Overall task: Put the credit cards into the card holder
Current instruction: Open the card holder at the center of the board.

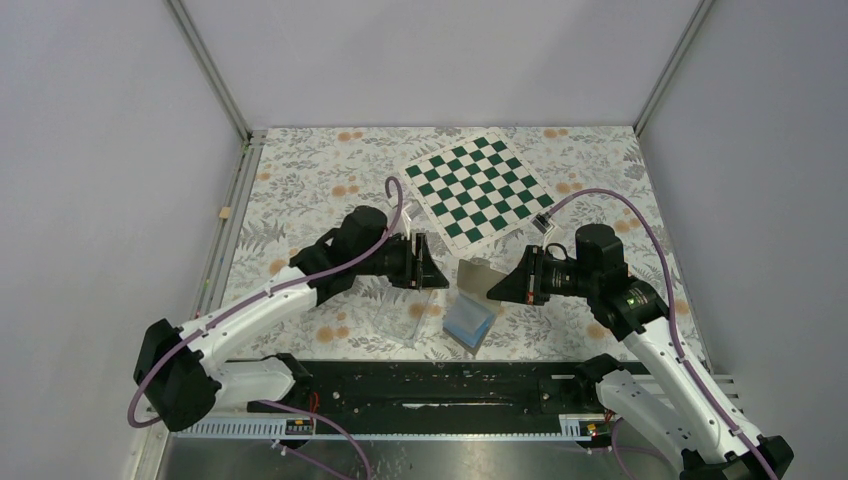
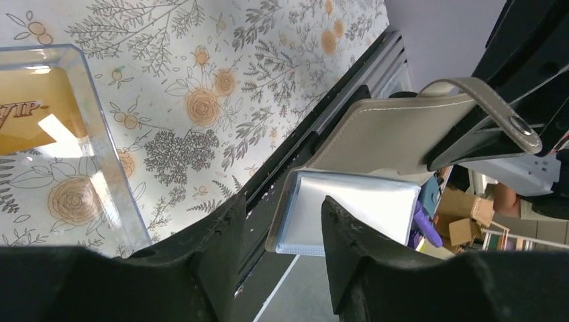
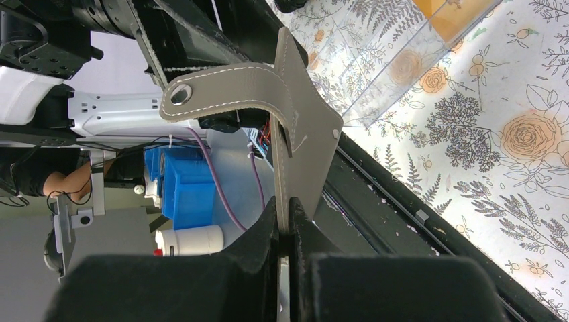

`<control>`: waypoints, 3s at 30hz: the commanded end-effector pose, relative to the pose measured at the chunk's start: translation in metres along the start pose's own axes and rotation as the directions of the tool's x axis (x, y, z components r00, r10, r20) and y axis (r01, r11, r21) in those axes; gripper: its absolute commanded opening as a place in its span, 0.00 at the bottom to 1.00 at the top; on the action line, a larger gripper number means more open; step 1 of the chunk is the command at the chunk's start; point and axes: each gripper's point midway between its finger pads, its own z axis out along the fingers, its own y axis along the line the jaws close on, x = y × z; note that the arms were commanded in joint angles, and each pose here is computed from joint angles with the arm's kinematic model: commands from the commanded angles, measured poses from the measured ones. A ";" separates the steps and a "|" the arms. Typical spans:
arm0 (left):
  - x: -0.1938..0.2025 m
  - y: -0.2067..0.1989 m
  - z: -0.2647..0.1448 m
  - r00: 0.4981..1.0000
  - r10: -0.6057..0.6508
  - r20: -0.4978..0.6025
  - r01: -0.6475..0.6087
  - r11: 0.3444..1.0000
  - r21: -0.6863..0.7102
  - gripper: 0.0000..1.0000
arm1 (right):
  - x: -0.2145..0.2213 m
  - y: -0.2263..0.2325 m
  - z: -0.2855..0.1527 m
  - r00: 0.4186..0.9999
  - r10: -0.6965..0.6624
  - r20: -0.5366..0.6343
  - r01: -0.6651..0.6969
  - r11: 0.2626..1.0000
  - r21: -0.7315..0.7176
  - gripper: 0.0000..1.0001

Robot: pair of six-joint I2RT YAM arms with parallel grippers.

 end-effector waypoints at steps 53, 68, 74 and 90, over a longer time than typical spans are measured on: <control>0.021 0.017 0.007 0.994 0.024 -0.109 -0.032 0.997 -0.063 0.45 | -0.002 0.011 0.002 1.000 0.012 0.006 -0.012 0.996 -0.084 0.00; 0.020 -0.007 0.012 0.991 0.069 -0.112 -0.066 0.998 0.024 0.41 | 0.002 0.007 0.003 1.000 0.017 0.000 -0.017 0.997 -0.077 0.00; 0.016 -0.017 0.006 0.991 0.083 -0.100 -0.078 0.996 0.052 0.36 | 0.004 0.005 0.004 1.000 0.020 -0.007 -0.020 0.997 -0.078 0.00; 0.000 -0.030 -0.011 0.998 0.061 0.010 -0.061 0.986 0.156 0.38 | 0.002 0.013 0.004 0.999 0.031 0.007 -0.030 0.992 -0.122 0.00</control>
